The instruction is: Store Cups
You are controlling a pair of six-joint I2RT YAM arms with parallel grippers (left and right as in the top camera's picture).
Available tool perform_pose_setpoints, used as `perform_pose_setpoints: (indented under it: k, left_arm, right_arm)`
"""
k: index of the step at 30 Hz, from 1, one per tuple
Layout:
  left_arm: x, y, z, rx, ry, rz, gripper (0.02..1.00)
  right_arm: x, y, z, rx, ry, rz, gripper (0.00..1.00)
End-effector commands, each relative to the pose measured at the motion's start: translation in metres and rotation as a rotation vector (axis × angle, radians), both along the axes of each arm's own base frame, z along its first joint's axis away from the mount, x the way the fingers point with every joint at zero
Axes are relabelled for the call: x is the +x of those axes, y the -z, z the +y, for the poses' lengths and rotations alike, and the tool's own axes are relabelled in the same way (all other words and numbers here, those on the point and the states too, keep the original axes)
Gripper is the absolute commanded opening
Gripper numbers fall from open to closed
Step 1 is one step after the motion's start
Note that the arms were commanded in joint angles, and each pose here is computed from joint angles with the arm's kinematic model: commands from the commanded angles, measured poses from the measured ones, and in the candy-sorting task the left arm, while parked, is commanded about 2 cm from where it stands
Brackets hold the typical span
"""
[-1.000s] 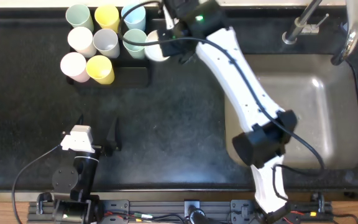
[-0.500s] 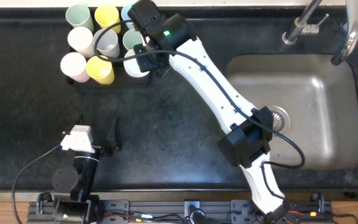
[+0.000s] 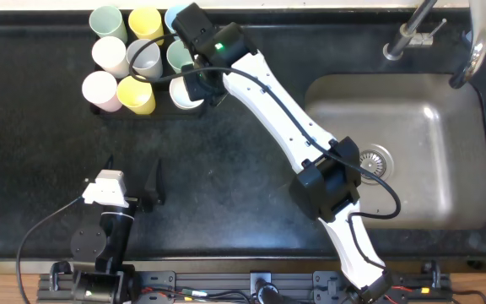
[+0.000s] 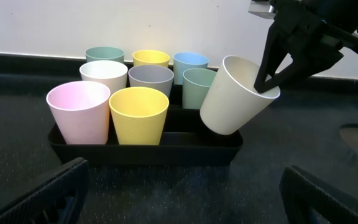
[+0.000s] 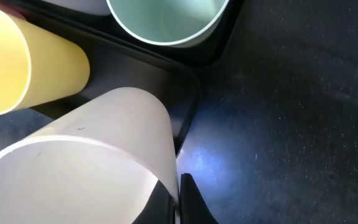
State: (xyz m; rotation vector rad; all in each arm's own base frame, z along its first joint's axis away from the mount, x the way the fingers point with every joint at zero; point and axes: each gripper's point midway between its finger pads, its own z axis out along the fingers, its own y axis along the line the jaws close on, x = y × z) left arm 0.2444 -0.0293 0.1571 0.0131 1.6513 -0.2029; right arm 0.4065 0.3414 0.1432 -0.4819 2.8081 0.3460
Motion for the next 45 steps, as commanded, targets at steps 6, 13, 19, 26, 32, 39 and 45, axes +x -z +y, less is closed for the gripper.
perform_pose_setpoints:
  k: [6,13,19,26,32,39,45]
  left_arm:
    - [0.000,0.000,0.001,0.014,-0.002,-0.002,1.000]
    - [0.000,0.000,0.001,0.015,-0.002,-0.002,1.000]
    - [0.000,0.000,0.001,0.015,-0.002,-0.002,1.000]
    - [0.000,0.000,0.001,0.015,-0.002,-0.002,1.000]
    - [0.000,0.000,0.001,0.015,-0.002,-0.002,1.000]
    - [0.000,0.000,0.001,0.014,-0.002,-0.002,1.000]
    - [0.000,0.000,0.001,0.014,-0.002,-0.002,1.000]
  right_arm:
    - [-0.005,0.030,0.015,-0.027,-0.021,0.039,0.042]
    - [0.001,0.029,0.019,-0.013,-0.019,0.018,0.042]
    - [0.008,0.029,0.012,-0.043,0.022,-0.013,0.045]
    - [0.020,0.028,0.005,-0.074,0.060,-0.065,0.042]
    - [0.027,0.026,0.003,-0.069,0.077,-0.084,0.045]
    - [0.029,0.026,0.003,-0.063,0.080,-0.086,0.045]
    - [0.023,0.027,0.006,-0.048,0.067,-0.058,0.134]
